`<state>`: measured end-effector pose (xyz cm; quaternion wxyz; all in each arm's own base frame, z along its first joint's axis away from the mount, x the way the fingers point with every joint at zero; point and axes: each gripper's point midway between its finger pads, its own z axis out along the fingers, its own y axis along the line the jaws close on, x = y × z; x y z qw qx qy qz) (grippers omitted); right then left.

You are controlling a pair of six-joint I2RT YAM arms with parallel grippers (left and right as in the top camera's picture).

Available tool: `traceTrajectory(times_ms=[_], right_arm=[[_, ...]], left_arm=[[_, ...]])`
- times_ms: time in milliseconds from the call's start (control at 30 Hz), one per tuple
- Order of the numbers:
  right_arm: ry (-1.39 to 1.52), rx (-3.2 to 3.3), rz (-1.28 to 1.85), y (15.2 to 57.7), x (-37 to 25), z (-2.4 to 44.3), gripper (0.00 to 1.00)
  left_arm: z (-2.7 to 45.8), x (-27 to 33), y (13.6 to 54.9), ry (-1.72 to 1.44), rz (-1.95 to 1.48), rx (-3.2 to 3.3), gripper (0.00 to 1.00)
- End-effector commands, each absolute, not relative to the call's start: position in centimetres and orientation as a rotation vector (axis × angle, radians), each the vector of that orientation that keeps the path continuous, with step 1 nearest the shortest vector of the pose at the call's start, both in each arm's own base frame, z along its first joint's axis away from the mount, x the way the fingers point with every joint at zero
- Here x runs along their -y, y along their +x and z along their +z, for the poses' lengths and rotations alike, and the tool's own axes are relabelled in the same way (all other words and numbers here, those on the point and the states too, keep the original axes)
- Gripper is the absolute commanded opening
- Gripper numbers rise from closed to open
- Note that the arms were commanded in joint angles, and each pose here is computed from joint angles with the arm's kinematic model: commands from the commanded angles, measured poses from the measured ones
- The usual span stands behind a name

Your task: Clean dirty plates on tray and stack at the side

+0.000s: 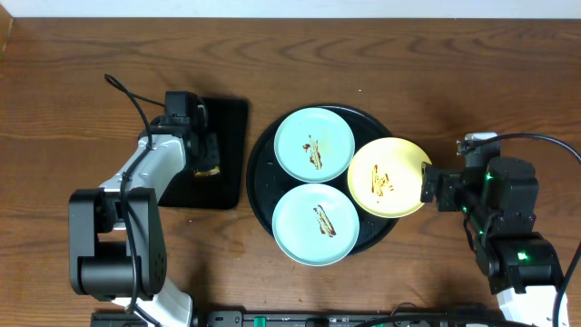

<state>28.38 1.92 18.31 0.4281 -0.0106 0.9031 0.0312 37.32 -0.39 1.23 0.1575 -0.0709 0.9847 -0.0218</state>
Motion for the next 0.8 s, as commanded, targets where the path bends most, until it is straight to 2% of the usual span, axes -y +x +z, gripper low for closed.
traceTrajectory(times_ms=[0,267,433,767], right_arm=[[-0.013,-2.235,0.072,28.66,-1.85,19.2,0.99],[-0.013,-2.235,0.072,28.66,-1.85,19.2,0.99],[-0.013,-2.235,0.07,28.66,-1.83,19.2,0.99],[-0.011,-2.235,0.067,28.66,-1.78,19.2,0.99]], left_arm=[[1.98,0.14,38.01,-0.21,-0.052,-2.792,0.47],[2.68,0.26,38.18,-0.209,-0.055,-2.773,0.48],[2.68,0.1,38.18,-0.205,-0.02,-2.771,0.52],[2.77,0.81,38.21,-0.173,-0.004,-2.77,0.52]])
